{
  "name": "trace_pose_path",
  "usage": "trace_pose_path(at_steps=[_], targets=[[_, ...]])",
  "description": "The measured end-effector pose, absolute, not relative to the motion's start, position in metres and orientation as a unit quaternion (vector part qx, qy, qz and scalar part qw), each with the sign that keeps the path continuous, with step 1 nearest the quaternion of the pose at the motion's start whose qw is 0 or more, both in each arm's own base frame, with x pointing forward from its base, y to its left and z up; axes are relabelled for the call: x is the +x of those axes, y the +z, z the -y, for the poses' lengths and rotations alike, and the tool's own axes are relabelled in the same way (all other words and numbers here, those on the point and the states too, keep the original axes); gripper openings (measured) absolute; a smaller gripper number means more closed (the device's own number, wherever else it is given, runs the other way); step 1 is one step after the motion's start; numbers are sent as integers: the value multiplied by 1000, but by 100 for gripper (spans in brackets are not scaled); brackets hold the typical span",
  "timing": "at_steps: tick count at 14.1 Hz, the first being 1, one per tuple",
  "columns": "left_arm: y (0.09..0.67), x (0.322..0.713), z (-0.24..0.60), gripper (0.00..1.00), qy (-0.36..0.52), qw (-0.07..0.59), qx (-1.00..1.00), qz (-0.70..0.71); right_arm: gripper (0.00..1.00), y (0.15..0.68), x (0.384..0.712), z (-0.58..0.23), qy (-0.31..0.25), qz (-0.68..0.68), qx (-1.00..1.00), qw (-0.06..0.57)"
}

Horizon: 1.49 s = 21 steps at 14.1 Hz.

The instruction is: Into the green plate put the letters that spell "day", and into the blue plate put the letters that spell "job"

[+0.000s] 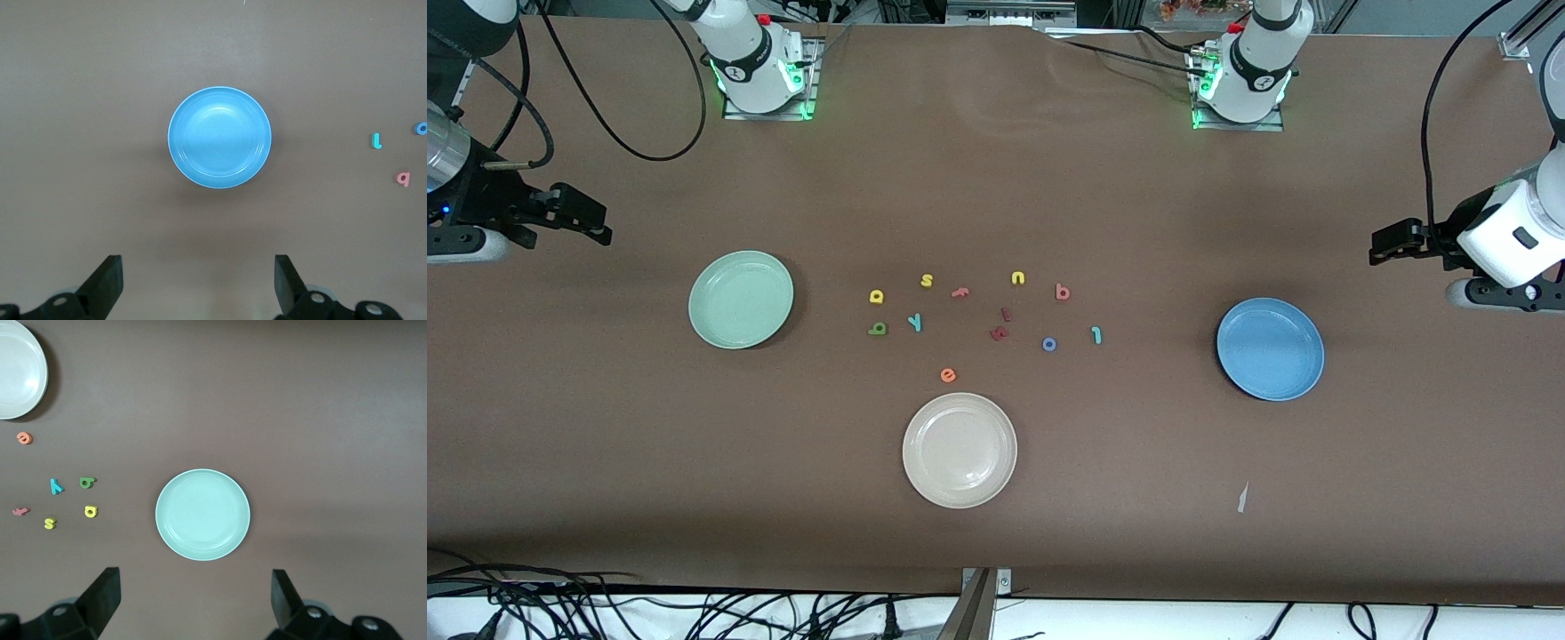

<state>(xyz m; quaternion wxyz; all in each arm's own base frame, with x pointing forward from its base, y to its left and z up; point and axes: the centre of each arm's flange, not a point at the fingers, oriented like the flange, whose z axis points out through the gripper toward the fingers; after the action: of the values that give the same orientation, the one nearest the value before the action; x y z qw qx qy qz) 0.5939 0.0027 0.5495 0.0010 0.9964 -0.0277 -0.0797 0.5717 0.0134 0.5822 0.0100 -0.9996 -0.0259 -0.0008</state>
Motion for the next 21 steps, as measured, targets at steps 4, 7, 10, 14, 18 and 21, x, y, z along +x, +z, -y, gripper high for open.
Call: trace_pose_path(at_steps=[4, 7, 10, 14, 18, 21], targets=[[549, 594, -3, 100, -80, 1, 996, 28, 100, 582, 572, -13, 0, 26, -1000, 10], [549, 594, -3, 100, -80, 1, 996, 28, 100, 582, 572, -13, 0, 26, -1000, 10], [549, 594, -3, 100, -80, 1, 996, 28, 100, 582, 572, -14, 0, 26, -1000, 10], [549, 594, -3, 100, -80, 1, 996, 28, 100, 582, 571, -14, 1, 26, -1000, 10], [549, 594, -3, 100, -80, 1, 996, 28, 100, 581, 570, -13, 9, 26, -1000, 10], [549, 594, -3, 100, -80, 1, 996, 28, 100, 580, 570, -13, 9, 26, -1000, 10]])
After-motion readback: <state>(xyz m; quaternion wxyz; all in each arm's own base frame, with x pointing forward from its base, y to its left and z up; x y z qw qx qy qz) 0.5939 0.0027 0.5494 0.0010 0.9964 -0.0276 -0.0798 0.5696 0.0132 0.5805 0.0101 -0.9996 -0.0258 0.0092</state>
